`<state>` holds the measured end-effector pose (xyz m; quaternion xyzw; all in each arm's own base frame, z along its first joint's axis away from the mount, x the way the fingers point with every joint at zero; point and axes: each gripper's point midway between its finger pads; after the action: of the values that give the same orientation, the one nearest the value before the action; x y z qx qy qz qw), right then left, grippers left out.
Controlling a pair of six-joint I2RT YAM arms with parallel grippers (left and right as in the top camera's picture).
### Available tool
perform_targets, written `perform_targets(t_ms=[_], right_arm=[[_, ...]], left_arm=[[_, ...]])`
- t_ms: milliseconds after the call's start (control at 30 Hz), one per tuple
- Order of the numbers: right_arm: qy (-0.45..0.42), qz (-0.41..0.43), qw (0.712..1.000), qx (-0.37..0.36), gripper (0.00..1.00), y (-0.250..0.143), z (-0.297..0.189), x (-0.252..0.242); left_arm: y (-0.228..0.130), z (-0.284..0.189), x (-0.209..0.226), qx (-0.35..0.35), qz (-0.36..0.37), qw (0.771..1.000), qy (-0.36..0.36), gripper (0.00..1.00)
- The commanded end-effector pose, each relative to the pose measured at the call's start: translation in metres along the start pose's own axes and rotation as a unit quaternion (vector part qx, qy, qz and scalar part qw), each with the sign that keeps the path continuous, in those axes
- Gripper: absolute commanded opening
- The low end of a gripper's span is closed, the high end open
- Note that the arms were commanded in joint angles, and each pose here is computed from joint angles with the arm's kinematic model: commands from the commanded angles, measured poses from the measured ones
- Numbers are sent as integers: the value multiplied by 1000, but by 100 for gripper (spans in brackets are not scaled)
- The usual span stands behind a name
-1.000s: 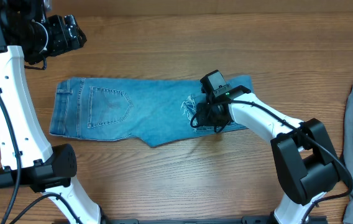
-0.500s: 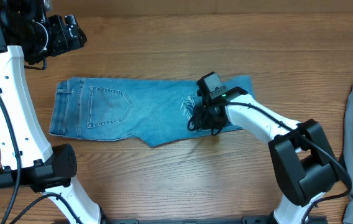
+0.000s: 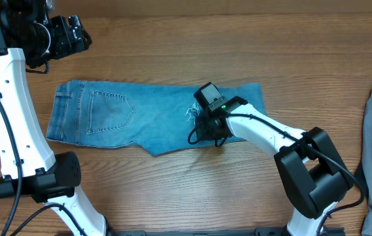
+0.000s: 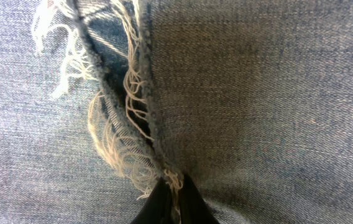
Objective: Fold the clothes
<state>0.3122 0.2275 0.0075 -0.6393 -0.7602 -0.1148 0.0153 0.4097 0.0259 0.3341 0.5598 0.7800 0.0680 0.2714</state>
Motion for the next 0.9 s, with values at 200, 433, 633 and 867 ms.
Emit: perform_targets(t_ms=[200, 433, 633, 867], right_arm=[[25, -23, 998, -56, 4, 53, -55, 30], [45, -3, 997, -58, 4, 59, -51, 39], [64, -4, 998, -26, 40, 48, -42, 45], [64, 3, 994, -86, 30, 67, -95, 23]], left_arm=[[-2, -3, -6, -1, 10, 1000, -9, 94], [-2, -2, -6, 0, 10, 1000, -10, 94], [-2, -2, -6, 0, 10, 1000, -9, 94], [-2, -2, -6, 0, 11, 1000, -9, 94]])
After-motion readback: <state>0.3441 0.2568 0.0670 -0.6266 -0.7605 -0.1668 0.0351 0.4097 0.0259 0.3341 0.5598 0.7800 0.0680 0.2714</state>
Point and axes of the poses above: each gripper's point midway between its finger pads, its own z axis out along the fingers, its own x axis along the line the jaws close on, y = z × x, and after that the axes turned 4 degrees about -z, right-handed
